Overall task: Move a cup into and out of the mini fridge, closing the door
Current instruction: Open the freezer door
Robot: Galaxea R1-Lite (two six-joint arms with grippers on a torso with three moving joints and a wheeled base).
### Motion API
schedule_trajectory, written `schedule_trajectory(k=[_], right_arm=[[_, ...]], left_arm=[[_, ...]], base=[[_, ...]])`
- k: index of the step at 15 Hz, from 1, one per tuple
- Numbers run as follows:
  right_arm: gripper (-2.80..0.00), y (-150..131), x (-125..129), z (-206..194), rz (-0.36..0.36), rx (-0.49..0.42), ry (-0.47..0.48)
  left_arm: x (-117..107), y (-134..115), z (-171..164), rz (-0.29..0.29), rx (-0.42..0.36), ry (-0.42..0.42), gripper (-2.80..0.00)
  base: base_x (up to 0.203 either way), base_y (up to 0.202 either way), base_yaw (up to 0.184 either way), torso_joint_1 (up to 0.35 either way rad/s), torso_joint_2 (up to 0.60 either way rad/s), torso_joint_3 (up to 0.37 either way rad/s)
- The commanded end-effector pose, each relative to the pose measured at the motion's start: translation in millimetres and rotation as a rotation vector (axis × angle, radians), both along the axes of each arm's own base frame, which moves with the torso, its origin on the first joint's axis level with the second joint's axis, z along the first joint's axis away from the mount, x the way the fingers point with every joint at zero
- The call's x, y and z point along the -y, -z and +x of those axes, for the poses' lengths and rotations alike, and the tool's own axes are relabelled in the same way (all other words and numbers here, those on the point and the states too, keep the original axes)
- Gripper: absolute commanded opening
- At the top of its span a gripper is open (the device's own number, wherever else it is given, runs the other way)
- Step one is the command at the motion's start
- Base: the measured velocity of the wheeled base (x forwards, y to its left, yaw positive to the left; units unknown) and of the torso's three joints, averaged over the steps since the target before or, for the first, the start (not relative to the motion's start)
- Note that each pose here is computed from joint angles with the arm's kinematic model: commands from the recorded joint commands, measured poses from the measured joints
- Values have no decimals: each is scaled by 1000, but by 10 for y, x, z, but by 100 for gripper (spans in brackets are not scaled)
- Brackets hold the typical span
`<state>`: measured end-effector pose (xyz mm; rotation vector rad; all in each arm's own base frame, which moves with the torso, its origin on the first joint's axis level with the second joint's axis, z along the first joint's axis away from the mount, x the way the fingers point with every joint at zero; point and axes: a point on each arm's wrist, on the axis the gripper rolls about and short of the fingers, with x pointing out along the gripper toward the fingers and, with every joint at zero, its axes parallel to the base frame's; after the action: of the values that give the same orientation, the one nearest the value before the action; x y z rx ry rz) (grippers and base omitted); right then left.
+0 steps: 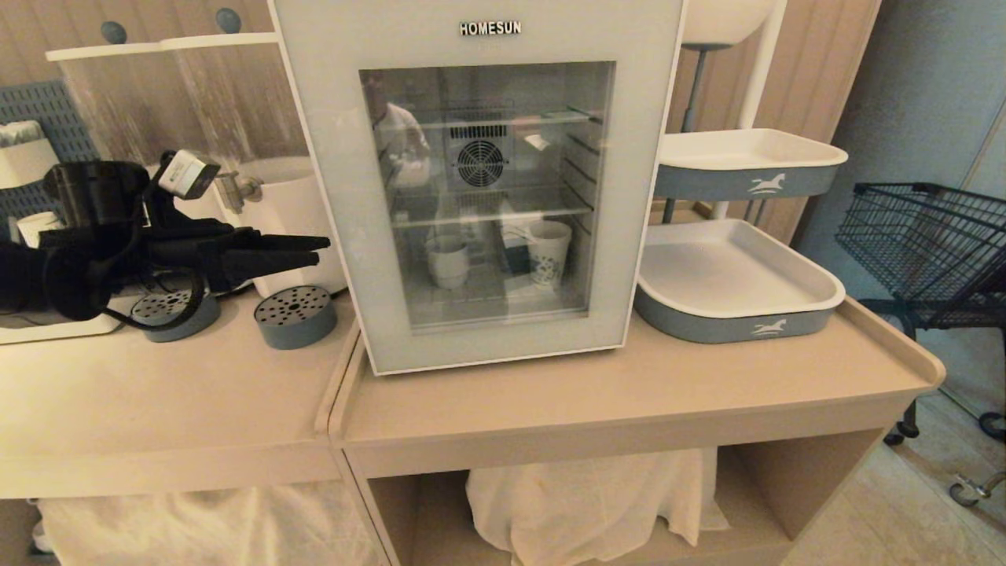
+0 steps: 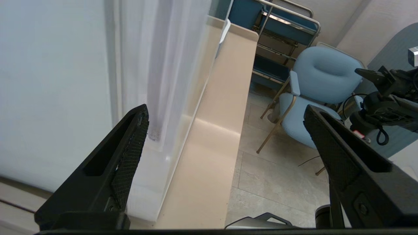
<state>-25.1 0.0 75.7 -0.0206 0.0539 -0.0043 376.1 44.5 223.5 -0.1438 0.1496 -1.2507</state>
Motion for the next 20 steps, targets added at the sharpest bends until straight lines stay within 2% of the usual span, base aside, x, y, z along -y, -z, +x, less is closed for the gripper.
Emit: schedule_trajectory(k=[1, 12, 20], right_arm=[[-280, 0, 0, 1, -1, -1, 0], [-280, 0, 0, 1, -1, -1, 0], [-280, 1, 0, 1, -1, -3, 0]], left_arm=[[13, 28, 32, -3, -4, 13, 0], [139, 68, 106, -4, -15, 45, 0], [258, -174, -200, -17, -17, 96, 0]], base=[[0, 0, 0, 0, 0, 0], [0, 0, 0, 0, 0, 0], [0, 0, 0, 0, 0, 0]])
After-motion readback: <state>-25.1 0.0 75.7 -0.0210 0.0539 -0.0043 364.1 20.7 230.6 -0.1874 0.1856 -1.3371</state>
